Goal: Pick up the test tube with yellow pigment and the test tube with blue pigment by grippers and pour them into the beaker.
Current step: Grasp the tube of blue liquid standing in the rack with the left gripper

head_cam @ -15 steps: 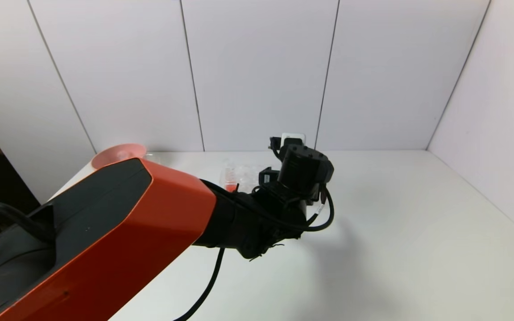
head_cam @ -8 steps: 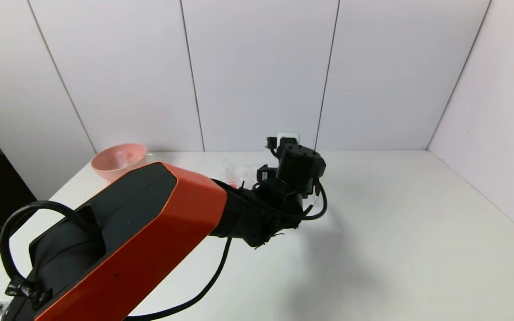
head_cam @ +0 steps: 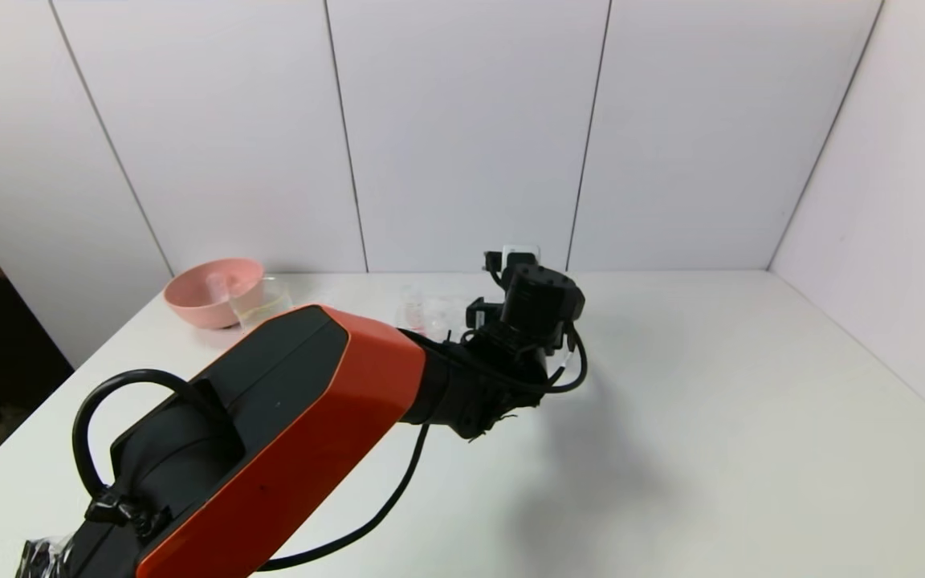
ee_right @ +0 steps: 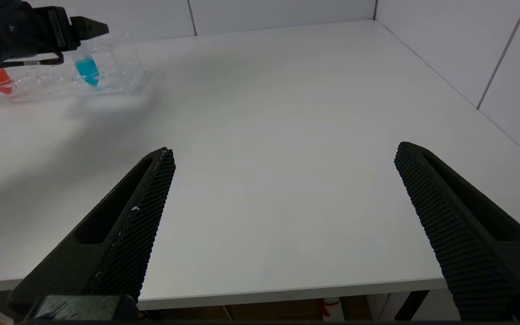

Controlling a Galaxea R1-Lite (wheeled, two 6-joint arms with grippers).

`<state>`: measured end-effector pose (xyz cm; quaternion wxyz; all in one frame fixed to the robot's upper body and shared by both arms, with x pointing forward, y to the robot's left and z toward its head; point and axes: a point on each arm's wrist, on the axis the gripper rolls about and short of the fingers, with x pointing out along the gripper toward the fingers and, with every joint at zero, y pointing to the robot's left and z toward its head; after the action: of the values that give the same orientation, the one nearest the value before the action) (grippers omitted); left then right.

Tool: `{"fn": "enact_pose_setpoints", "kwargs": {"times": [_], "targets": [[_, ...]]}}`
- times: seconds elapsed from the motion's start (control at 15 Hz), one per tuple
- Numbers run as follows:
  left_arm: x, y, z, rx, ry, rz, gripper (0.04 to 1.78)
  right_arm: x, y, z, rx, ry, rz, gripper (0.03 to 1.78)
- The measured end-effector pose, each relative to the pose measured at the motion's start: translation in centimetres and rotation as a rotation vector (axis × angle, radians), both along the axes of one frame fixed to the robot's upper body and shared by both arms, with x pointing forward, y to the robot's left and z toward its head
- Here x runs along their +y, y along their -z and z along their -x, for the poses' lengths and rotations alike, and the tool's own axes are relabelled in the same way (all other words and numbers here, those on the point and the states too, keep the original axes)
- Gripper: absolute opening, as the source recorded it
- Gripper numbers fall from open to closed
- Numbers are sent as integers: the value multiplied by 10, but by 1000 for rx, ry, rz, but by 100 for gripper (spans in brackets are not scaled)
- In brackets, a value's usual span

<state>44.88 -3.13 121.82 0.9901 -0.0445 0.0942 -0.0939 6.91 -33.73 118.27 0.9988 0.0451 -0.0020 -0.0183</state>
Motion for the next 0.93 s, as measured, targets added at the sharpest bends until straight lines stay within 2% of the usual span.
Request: {"fn": "enact_pose_setpoints", "kwargs": {"times": [0.33,0.47,0.6,0.73,0.93], "targets": [[0,3,-10,1,-11,-12,176,0,0,0,0,0,0,177],[0,5,-12,7,-11,-18,169,0,0,0,0,0,0,177],[3,7,-14,13,-16,-23,150,0,0,0,0,0,0,177],[2,7,-14,13,-14,-23,124,0,0,0,1,0,0,177],[1,6,-14,14,-9,-24,68,0,0,0,1,0,0,177]]}}
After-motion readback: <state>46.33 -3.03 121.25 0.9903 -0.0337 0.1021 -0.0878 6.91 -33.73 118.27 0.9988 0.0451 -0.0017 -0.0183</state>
